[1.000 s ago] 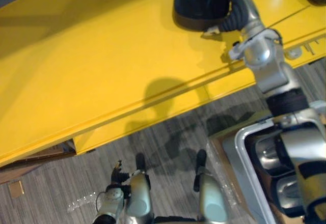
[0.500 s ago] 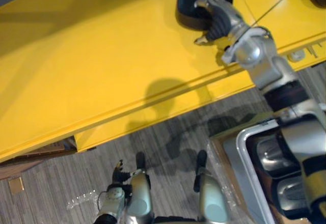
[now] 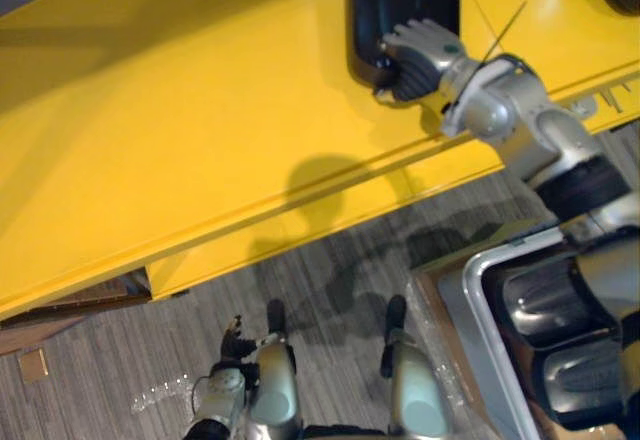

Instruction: Walk over and take plastic housings, then place them on the shelf

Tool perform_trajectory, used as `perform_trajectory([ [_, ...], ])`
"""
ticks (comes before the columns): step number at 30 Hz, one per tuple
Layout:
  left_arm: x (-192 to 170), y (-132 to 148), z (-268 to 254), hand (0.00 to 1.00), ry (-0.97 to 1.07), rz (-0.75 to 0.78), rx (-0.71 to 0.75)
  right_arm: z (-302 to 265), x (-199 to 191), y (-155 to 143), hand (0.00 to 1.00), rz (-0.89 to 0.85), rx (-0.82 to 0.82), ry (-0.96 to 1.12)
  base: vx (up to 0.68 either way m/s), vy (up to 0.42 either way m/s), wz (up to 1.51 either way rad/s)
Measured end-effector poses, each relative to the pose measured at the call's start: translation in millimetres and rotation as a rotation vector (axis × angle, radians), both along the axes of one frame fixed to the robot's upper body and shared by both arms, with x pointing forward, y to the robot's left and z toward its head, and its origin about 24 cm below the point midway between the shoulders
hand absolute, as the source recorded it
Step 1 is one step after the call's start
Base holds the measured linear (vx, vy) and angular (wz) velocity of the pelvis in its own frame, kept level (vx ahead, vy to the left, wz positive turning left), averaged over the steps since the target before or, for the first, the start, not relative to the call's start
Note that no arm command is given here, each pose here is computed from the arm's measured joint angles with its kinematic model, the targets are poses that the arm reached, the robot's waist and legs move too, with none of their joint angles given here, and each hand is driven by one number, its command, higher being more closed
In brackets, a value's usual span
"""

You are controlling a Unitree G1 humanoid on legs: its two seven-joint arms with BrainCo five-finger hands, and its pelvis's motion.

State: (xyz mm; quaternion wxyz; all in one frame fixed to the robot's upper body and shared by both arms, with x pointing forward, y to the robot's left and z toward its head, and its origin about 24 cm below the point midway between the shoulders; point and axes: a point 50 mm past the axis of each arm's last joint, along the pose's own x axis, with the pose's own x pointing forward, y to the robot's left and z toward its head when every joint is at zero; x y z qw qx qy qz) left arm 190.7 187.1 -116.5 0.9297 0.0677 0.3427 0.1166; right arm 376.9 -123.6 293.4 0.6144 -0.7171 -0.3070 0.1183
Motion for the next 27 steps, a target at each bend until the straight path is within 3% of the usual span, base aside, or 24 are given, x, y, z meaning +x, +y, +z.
perform_trajectory([
  [15, 0, 2, 1, 0.0, -0.004, 0.0, 0.007, -5, 2, -9, 1.0, -0.036, -0.088, -0.044, 0.0, 0.001, 0.01],
  [27, 1, 5, 1, 0.0, -0.009, 0.001, 0.019, 2, -1, -17, 1.0, -0.046, -0.267, -0.158, 0.0, 0.001, 0.05],
])
